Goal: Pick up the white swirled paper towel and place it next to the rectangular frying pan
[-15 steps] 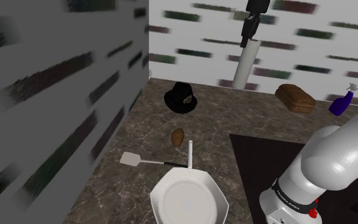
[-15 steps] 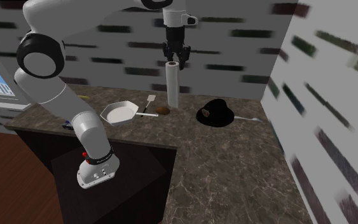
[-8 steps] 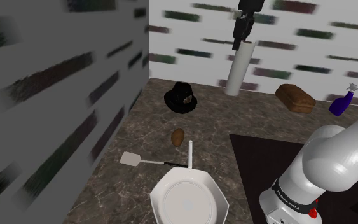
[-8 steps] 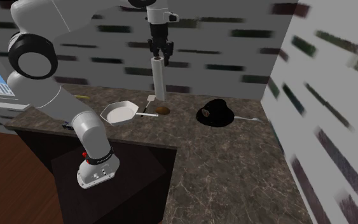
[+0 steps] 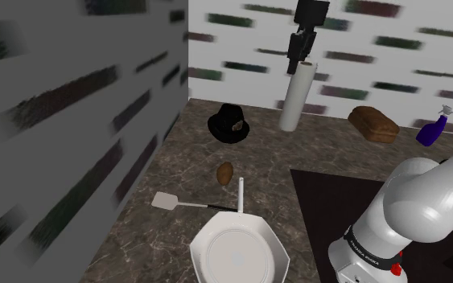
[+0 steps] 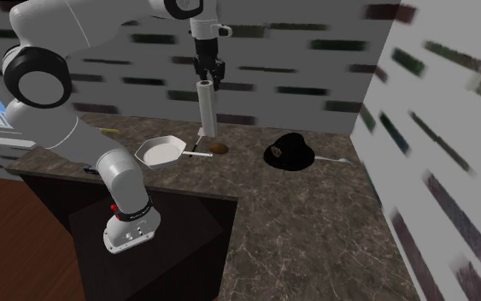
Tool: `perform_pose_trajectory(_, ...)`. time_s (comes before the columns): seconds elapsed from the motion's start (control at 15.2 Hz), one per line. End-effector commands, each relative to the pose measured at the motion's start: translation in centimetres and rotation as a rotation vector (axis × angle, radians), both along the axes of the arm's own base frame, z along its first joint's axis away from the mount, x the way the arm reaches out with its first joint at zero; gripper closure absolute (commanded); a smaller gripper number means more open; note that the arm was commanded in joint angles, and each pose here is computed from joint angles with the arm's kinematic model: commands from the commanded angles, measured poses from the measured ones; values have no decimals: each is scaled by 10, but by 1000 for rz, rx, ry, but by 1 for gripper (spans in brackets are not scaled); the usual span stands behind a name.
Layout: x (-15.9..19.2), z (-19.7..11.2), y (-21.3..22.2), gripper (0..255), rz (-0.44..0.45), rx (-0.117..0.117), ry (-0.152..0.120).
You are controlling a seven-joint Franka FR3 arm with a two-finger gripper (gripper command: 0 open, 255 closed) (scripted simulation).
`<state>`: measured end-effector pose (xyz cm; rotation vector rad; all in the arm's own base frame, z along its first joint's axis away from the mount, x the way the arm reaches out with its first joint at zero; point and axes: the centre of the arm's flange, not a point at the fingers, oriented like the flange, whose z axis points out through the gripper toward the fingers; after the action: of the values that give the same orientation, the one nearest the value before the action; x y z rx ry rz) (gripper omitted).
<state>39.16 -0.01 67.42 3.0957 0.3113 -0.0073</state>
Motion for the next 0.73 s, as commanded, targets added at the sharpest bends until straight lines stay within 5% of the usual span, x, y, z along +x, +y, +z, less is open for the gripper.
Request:
perform_pose_trajectory(0.0, -1, -11, -1, 255, 0, 0, 0)
perform_pose_trajectory(0.66, -1, -63, -1, 255, 0, 0, 0)
